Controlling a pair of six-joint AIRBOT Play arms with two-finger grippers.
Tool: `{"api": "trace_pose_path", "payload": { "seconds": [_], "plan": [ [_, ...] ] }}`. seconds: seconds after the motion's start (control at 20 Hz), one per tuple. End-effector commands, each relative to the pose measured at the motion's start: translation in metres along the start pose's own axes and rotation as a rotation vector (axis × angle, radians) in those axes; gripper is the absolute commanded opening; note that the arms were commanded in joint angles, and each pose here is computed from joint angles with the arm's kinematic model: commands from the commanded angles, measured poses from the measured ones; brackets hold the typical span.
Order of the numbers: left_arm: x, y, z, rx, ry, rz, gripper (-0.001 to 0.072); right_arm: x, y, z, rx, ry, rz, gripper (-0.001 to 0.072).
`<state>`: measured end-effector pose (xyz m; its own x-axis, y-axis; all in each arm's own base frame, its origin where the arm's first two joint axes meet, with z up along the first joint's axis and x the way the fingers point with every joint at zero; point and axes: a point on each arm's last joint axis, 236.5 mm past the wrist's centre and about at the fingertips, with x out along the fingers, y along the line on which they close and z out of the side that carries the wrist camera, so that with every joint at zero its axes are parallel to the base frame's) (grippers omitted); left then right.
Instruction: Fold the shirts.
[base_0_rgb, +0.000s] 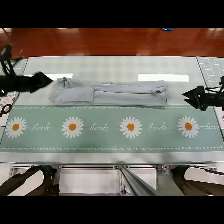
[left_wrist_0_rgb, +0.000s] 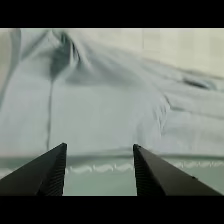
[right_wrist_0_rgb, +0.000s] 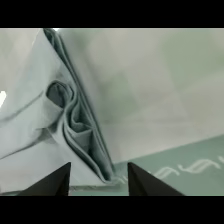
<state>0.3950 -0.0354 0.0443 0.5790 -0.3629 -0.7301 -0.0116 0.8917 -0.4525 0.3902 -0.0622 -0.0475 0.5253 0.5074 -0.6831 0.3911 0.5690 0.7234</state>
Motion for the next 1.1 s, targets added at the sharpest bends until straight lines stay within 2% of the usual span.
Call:
{"api": "trace_pose_path", "payload": {
  "seconds": [0.0, 0.2, 0.55, 0.95, 1.0, 1.05],
  "plan": [
    [0.009, -0.004, -0.036, 0.012, 0.033, -0.002, 0.0509, 0.022, 0.004, 0.002, 0.053, 0.002, 0.065, 0.0422],
    [0.009, -0.005, -0.037, 0.014, 0.039, -0.005, 0.0508, 0.038, 0.006, 0.006, 0.053, 0.059, 0.083, 0.0423],
    [0.009, -0.006, -0.038, 0.011, 0.042, -0.008, 0.0508, 0.083, 0.017, -0.027, 0.035, 0.183, 0.083, 0.0424],
    [0.009, -0.008, -0.037, 0.003, 0.039, -0.016, 0.0508, 0.131, 0.059, -0.022, -0.013, 0.177, 0.093, 0.0421],
    [0.009, -0.008, -0.037, 0.003, 0.039, -0.016, 0.0508, 0.137, 0.063, -0.021, -0.008, 0.178, 0.091, 0.0418],
    [0.009, -0.008, -0.037, 0.003, 0.039, -0.016, 0.0508, 0.142, 0.068, -0.021, -0.017, 0.184, 0.094, 0.0374]
  ]
}}
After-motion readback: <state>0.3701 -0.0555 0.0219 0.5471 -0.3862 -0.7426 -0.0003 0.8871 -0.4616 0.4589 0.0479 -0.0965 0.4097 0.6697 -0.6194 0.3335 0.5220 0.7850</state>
